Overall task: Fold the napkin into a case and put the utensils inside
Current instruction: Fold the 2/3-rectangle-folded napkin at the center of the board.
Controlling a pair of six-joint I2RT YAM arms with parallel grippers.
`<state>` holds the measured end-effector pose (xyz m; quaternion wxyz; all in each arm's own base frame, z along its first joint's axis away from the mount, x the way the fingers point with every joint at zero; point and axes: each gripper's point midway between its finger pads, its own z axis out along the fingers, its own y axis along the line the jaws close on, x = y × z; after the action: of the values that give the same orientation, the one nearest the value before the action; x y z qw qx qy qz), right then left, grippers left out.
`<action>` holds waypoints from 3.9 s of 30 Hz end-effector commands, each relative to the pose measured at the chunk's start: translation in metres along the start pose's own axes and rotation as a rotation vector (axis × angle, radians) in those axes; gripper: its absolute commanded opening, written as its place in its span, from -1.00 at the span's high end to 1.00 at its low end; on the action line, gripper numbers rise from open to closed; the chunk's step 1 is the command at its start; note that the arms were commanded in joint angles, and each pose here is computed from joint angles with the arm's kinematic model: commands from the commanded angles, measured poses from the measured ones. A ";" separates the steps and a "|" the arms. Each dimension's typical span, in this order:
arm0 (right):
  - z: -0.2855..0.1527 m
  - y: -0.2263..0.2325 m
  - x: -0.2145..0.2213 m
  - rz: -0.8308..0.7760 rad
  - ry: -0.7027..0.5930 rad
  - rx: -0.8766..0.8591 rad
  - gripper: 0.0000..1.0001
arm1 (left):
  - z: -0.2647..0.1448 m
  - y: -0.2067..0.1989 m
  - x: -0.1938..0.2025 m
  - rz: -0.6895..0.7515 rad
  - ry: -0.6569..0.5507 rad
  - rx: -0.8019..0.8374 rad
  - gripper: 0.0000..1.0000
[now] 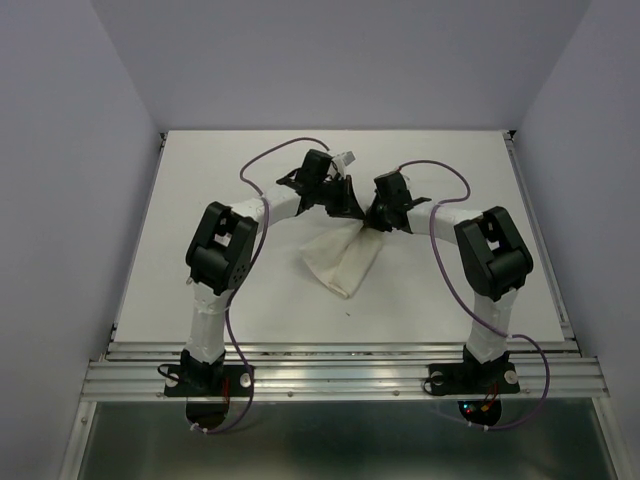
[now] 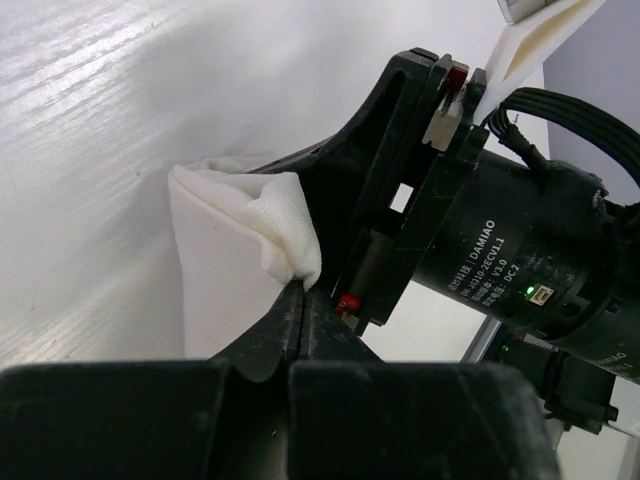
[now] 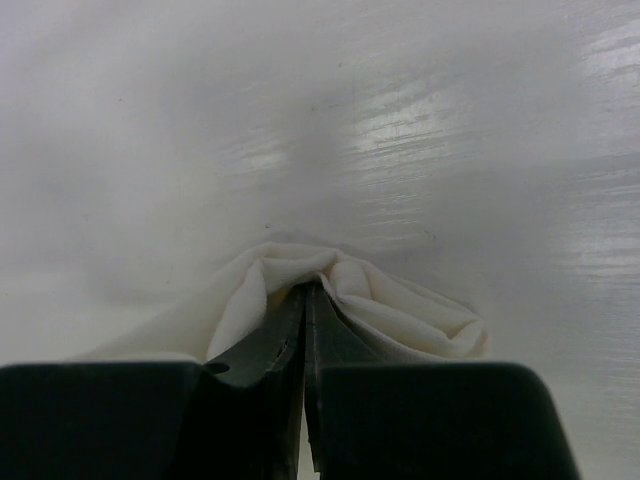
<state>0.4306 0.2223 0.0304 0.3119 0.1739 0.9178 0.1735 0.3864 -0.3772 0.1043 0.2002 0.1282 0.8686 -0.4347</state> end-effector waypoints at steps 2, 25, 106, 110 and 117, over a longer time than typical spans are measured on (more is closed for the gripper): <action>0.009 -0.006 0.018 0.033 0.060 0.034 0.90 | 0.002 -0.021 0.000 -0.041 -0.038 0.068 1.00; 0.012 -0.003 0.029 0.433 0.155 -0.103 0.92 | 0.007 0.002 0.015 -0.291 -0.126 0.072 1.00; -0.017 -0.050 0.010 -0.033 0.033 -0.052 0.74 | 0.029 0.058 0.018 0.130 0.155 -0.206 1.00; -0.027 -0.041 0.004 -0.047 0.027 -0.082 0.73 | 0.024 0.042 0.022 0.136 0.157 -0.160 1.00; -0.047 -0.051 -0.015 -0.066 -0.042 0.006 0.73 | 0.018 0.019 0.029 0.198 0.167 -0.106 1.00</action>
<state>0.4010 0.1783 0.0300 0.3049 0.1397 0.9208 0.1990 0.3894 -0.3725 0.0366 0.1652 0.2043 0.9032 -0.3395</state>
